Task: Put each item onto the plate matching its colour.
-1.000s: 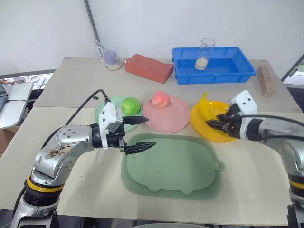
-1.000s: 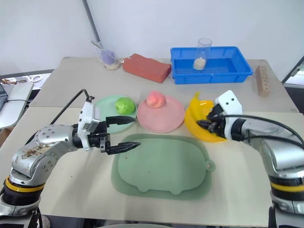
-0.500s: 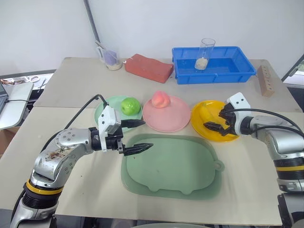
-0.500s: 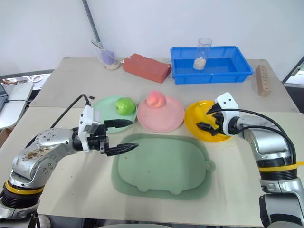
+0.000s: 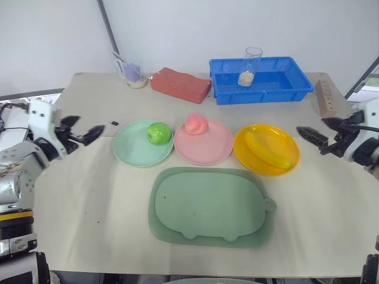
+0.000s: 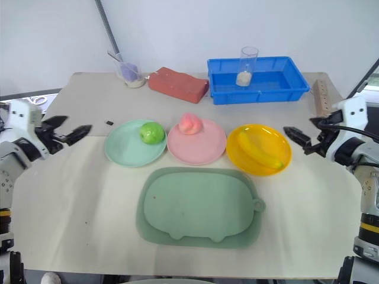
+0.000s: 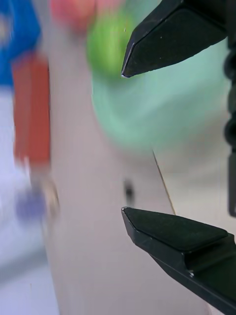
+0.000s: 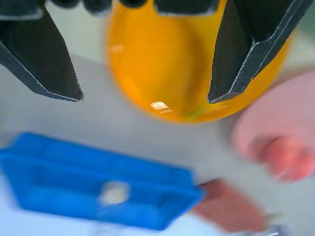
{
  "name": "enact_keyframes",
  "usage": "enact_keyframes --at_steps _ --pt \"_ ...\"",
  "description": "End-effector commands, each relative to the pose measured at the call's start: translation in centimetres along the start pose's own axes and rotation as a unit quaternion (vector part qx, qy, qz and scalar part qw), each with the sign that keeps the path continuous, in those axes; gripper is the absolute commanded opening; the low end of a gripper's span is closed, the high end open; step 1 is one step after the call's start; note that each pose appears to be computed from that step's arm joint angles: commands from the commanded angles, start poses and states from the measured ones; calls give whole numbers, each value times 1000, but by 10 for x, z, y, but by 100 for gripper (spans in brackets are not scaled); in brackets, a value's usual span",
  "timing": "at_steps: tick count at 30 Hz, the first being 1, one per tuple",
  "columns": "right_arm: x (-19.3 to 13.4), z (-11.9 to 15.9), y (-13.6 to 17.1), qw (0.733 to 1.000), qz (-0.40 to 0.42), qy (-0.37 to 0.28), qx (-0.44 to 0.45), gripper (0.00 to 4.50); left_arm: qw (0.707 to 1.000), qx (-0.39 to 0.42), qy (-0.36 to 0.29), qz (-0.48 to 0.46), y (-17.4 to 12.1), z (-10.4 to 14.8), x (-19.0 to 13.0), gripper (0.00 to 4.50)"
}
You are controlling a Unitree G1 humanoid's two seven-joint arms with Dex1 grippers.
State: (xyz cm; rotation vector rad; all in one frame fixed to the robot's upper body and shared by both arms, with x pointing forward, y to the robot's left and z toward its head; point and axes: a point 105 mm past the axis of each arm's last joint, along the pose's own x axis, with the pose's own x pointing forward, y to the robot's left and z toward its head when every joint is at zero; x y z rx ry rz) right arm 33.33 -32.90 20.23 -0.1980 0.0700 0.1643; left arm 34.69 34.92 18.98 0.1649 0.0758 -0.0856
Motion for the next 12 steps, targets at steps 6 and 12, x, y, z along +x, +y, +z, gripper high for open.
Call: enact_keyframes --at_steps 6,12 --pt "-19 -55 -71 968 -249 2 -14 447 962 -39 -6 269 91 -48 -27 450" --pt "-15 -78 -66 962 -274 1 4 447 957 -46 4 287 91 -69 -28 450"
